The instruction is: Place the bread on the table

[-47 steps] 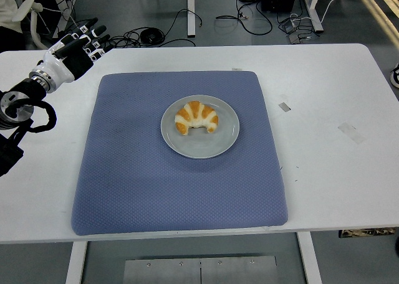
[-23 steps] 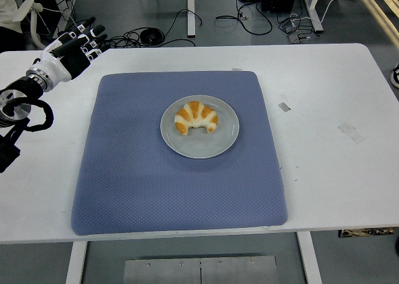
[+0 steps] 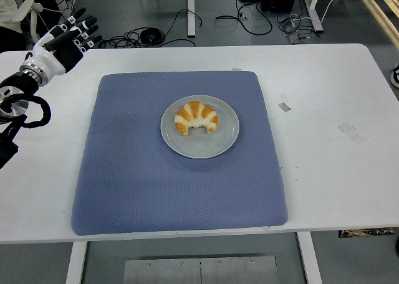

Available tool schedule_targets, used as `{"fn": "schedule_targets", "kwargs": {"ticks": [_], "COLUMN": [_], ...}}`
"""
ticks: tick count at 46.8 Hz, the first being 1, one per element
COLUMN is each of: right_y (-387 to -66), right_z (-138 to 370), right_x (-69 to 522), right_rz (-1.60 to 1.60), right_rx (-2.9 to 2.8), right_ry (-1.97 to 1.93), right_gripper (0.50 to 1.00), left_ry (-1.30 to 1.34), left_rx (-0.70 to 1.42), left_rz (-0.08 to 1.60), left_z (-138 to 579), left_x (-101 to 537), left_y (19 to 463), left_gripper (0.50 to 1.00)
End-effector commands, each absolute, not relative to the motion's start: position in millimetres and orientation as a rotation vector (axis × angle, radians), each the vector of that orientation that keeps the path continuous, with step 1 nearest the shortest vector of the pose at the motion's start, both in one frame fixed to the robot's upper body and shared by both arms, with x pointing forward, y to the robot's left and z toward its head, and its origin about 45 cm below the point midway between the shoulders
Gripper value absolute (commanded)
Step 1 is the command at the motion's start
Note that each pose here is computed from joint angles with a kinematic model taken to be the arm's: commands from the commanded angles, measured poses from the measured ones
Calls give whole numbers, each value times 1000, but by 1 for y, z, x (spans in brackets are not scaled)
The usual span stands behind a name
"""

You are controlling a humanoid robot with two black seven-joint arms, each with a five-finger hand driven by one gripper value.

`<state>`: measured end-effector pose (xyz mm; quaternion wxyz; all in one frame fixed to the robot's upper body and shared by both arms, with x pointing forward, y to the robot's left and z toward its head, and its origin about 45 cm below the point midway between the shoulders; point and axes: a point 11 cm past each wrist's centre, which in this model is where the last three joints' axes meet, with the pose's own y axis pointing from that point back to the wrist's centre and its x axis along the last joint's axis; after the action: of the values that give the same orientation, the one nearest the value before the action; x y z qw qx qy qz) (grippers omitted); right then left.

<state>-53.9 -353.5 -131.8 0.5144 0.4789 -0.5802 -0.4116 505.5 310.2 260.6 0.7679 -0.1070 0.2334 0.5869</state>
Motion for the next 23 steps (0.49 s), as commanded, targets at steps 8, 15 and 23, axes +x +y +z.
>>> {"fn": "schedule_targets", "kwargs": {"ticks": [8, 15, 23], "right_y": [-353, -353, -353], "right_z": [-132, -132, -132], "right_x": [-54, -54, -54], "right_rz": [-989, -989, -989], "right_rx": [1151, 1151, 1151], "right_ry": [-1394, -1394, -1394], "right_gripper": [1000, 1000, 1000], "left_ry": [226, 69, 13], "left_rx": [75, 196, 173], "left_rz": [1196, 1145, 1107], "left_z": [274, 282, 293], "left_x": [513, 515, 517], "left_y": [286, 279, 265], "left_gripper": [983, 983, 983]}}
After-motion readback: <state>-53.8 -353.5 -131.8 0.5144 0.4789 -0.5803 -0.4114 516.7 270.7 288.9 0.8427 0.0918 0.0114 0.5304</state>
